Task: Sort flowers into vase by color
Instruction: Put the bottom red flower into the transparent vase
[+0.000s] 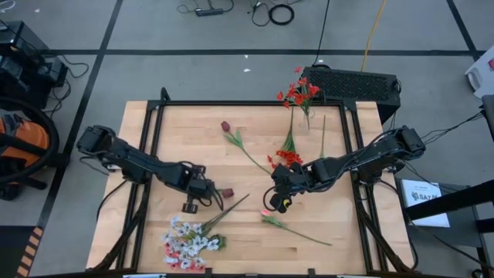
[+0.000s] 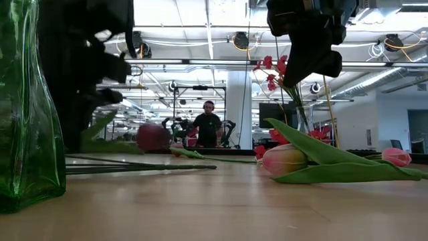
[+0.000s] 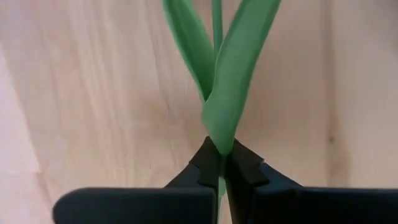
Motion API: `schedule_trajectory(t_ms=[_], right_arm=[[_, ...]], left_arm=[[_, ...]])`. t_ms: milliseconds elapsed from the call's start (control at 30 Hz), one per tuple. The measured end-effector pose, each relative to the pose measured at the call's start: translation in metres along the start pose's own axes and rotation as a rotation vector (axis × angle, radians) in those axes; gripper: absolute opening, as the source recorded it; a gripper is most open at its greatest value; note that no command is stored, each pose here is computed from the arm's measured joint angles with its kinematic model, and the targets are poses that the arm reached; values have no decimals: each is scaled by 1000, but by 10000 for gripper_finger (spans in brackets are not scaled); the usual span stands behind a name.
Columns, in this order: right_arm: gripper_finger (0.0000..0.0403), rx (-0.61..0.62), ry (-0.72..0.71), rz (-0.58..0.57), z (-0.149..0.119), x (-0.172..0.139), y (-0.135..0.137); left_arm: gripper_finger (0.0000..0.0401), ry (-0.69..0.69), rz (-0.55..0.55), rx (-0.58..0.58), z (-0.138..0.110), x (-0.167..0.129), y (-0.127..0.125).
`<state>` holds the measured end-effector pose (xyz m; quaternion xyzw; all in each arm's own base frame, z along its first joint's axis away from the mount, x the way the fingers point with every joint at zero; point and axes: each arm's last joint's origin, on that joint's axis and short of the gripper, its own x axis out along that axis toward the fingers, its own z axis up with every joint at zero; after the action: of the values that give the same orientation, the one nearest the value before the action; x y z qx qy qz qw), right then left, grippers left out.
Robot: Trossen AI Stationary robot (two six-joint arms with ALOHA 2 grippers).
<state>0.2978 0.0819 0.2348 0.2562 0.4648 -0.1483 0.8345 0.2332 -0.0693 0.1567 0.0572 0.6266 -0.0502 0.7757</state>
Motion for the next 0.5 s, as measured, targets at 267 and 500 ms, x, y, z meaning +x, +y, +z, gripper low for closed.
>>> schedule_trajectory(t_ms=[267, 500], right_arm=[[0, 1, -3, 3, 0, 0, 0], [0, -139, 9, -6, -2, 0, 0]], left_arm=[[11, -178, 38, -75, -2, -48, 11], [11, -507, 58, -151, 9, -97, 22]])
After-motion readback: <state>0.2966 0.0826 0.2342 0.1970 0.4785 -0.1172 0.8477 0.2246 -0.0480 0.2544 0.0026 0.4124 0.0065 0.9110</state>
